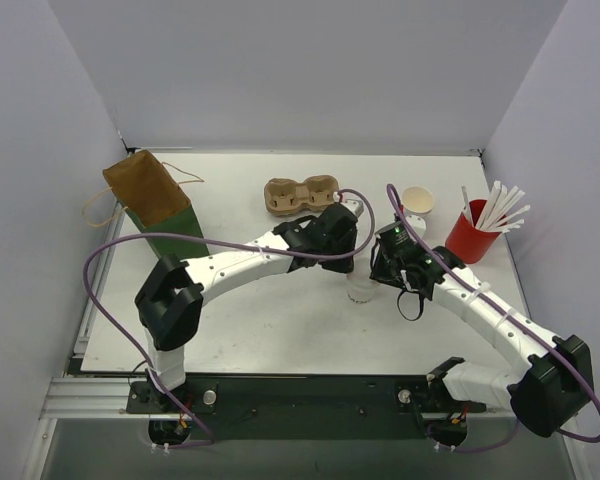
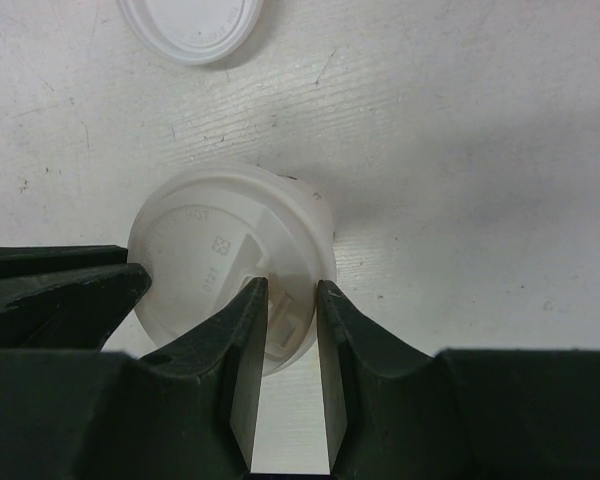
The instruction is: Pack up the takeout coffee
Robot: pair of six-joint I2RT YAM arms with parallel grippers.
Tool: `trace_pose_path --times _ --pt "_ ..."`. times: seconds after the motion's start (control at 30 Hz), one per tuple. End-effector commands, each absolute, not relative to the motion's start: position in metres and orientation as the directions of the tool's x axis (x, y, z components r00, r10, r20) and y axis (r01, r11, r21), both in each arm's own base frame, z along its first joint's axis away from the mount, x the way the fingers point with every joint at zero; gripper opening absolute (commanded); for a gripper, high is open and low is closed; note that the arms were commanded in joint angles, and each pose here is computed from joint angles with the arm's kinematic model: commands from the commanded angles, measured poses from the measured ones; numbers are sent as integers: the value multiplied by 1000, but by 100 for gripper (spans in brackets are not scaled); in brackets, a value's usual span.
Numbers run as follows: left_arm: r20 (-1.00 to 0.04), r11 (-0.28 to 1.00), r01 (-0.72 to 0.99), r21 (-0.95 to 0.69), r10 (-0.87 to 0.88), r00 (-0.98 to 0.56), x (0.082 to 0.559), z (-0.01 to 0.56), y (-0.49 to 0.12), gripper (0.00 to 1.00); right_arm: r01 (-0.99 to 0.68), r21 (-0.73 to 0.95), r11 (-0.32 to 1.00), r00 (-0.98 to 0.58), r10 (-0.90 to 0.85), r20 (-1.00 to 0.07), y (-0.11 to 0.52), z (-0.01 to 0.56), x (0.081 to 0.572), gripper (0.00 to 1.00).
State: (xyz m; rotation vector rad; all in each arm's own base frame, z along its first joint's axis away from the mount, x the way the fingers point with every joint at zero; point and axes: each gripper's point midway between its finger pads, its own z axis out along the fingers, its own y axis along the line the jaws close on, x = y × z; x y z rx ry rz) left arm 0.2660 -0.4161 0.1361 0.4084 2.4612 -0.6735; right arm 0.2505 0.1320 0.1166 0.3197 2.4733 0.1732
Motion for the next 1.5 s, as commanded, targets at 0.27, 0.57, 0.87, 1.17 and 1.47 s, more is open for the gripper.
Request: trace_pose_path --times 0.27,0.57,0.87,1.17,1.47 --pt "-518 826 494 -270 308 -798 262 119 -413 28 177 224 958 -803 272 -531 141 121 242 25" --pt "-547 804 502 -320 276 -791 272 151 -418 34 174 250 952 -790 287 -542 146 135 246 26" --pt "-552 779 486 -395 222 -804 271 181 -419 41 174 246 954 -771 287 -568 140 149 250 32" --pt "-541 774 454 -442 173 -823 260 189 -413 38 172 226 959 -772 274 -573 123 150 252 32" --pt "-545 785 458 -416 188 -817 259 186 -417 32 170 229 958 -782 273 -560 124 141 249 28"
